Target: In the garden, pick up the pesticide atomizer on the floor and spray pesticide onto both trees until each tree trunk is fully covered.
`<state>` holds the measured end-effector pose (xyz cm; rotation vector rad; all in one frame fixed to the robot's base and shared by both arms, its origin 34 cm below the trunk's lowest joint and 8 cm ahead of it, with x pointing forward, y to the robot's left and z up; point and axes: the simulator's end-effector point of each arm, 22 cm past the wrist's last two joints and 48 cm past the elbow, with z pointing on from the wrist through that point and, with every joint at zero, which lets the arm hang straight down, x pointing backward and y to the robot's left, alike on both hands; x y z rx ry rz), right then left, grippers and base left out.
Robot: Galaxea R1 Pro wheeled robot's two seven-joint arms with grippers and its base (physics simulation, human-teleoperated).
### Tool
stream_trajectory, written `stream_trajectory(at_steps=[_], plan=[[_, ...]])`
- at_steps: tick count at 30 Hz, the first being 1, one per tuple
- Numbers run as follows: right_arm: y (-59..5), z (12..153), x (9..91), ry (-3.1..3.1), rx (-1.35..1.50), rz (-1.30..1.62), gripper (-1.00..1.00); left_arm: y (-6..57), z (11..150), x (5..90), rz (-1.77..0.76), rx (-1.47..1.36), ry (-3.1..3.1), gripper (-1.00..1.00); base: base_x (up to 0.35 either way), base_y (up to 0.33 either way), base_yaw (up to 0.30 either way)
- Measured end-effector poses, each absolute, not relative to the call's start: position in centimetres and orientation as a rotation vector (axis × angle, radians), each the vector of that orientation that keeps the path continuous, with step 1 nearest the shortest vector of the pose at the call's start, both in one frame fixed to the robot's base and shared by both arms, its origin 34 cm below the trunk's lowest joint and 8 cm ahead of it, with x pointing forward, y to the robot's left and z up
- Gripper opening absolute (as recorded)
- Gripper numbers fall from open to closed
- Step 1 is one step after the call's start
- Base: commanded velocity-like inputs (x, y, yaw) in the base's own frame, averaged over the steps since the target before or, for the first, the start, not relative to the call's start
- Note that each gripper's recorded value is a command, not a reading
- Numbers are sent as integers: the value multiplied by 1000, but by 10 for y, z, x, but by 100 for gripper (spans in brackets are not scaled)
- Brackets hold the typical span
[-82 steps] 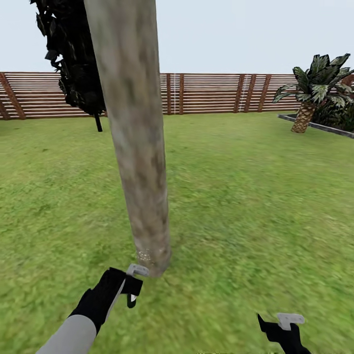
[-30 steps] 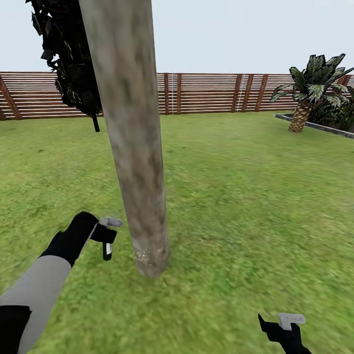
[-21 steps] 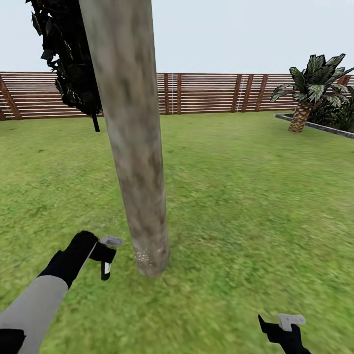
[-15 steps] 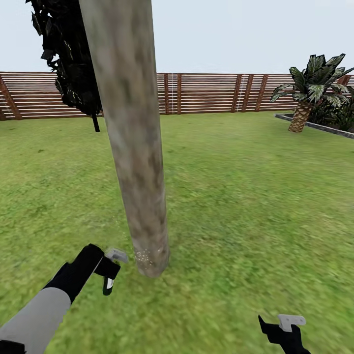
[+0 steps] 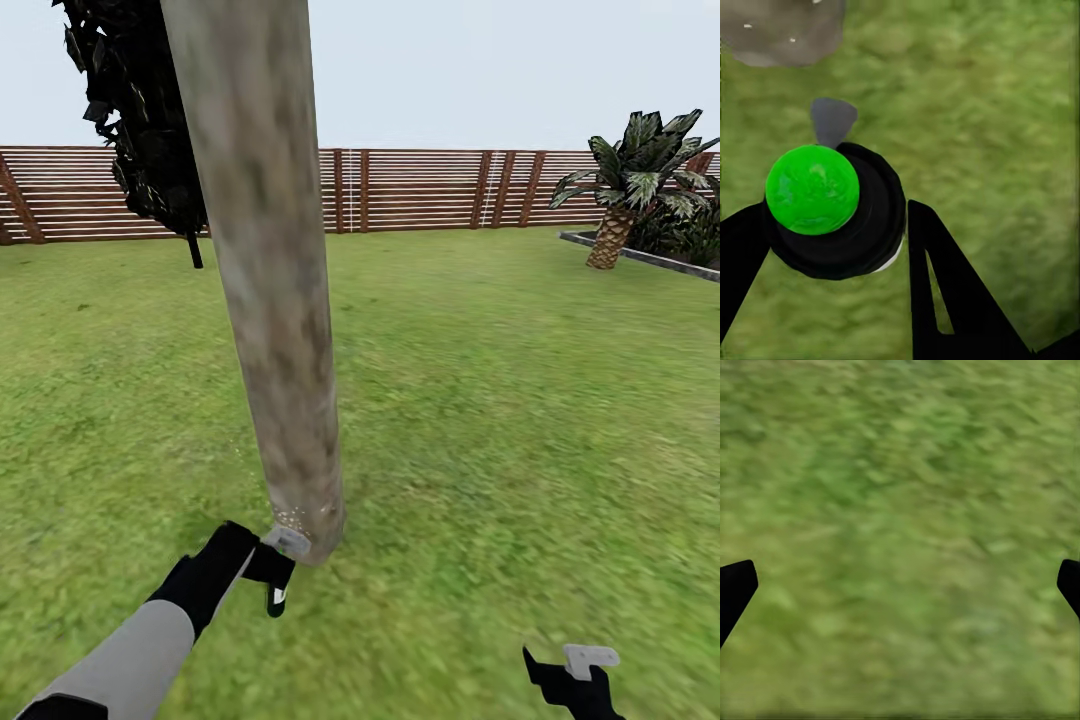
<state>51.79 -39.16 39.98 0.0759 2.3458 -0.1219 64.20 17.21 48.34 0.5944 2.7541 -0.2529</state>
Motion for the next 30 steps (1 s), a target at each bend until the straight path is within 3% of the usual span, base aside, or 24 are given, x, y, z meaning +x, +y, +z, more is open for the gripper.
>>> stream_trajectory(at_steps=[5, 15, 21, 30], plan=[[-391, 400, 518, 2346, 76, -121, 100, 188, 480, 638, -310, 431, 2769, -100, -27, 0, 0], [-391, 400, 518, 2347, 76, -121, 100, 192, 481, 649, -234, 380, 2738, -100, -270, 0, 0], [-391, 400, 518, 2346, 76, -121, 100, 151, 519, 680, -266, 396, 2632, -100, -26, 0, 0], [-391, 400, 518, 2347, 76, -121, 100, 168, 541, 690, -218, 346, 2743, -100, 0, 0, 0]])
